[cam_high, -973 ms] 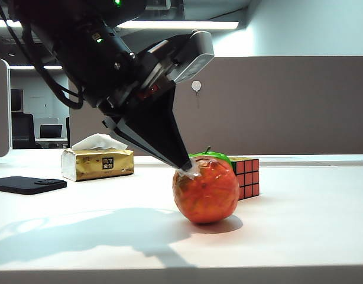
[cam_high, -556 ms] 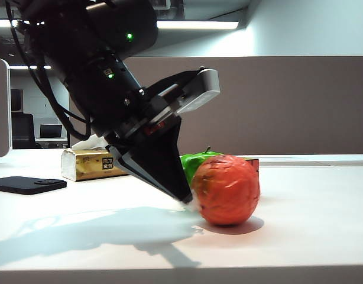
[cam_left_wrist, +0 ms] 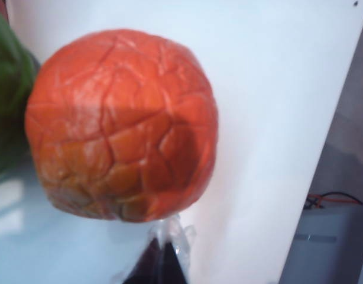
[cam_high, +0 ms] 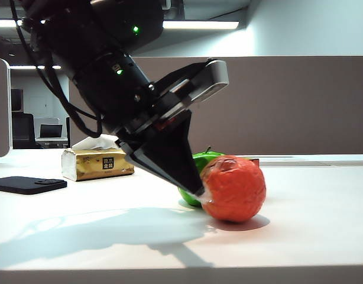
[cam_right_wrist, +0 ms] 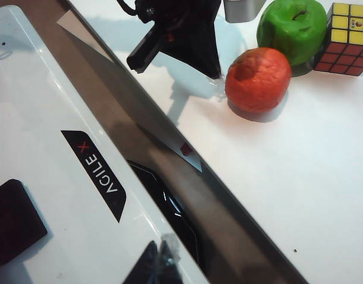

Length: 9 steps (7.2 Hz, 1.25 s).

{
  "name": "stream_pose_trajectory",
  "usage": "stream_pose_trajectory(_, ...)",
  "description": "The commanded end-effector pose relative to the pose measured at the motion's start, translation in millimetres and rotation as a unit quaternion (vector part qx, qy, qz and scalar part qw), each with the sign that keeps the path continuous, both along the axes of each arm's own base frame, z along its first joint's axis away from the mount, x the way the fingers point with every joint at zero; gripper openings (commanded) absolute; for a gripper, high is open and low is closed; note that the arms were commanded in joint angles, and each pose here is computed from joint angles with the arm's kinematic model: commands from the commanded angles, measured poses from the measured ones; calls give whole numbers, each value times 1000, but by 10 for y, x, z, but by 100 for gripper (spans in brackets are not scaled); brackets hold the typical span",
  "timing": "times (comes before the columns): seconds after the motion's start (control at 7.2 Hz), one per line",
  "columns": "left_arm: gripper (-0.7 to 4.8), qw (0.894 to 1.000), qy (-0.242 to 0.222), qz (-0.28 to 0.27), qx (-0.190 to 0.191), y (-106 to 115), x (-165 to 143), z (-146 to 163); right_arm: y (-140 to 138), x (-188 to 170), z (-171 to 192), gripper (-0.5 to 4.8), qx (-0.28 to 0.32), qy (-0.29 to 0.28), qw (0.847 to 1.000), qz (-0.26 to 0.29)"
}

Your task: Move all the fruits on the tabletop near the face of the Rubik's cube that has the color most similar to each fruit.

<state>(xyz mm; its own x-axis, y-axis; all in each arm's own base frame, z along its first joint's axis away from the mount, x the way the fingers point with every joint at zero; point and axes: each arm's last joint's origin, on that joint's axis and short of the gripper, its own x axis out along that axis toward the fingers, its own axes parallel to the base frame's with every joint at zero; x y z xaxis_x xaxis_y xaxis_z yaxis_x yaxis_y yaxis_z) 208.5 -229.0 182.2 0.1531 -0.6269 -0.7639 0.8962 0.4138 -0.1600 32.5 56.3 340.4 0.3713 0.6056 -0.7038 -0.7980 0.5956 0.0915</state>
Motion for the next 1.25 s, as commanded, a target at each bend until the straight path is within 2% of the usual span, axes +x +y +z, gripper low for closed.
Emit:
stream_pose_trajectory(0.14, -5, 998, -26, 10, -49, -68, 48, 89, 8, 5, 24, -1, 11, -7, 1000, -1)
stream_pose_trajectory(0.42, -5, 996, -37, 22, -81, -105, 81, 139, 7, 4, 24, -1, 11, -6, 1000, 0)
stream_pose_trajectory(0.69, -5, 996, -26, 23, -86, -115, 78, 130, 8, 3, 24, -1, 12, -5, 1000, 1)
stream_pose_trajectory(1.25, -5, 997, -23, 18, -72, -221, 63, -24, -5, -4, 27, -1, 15, -6, 1000, 0)
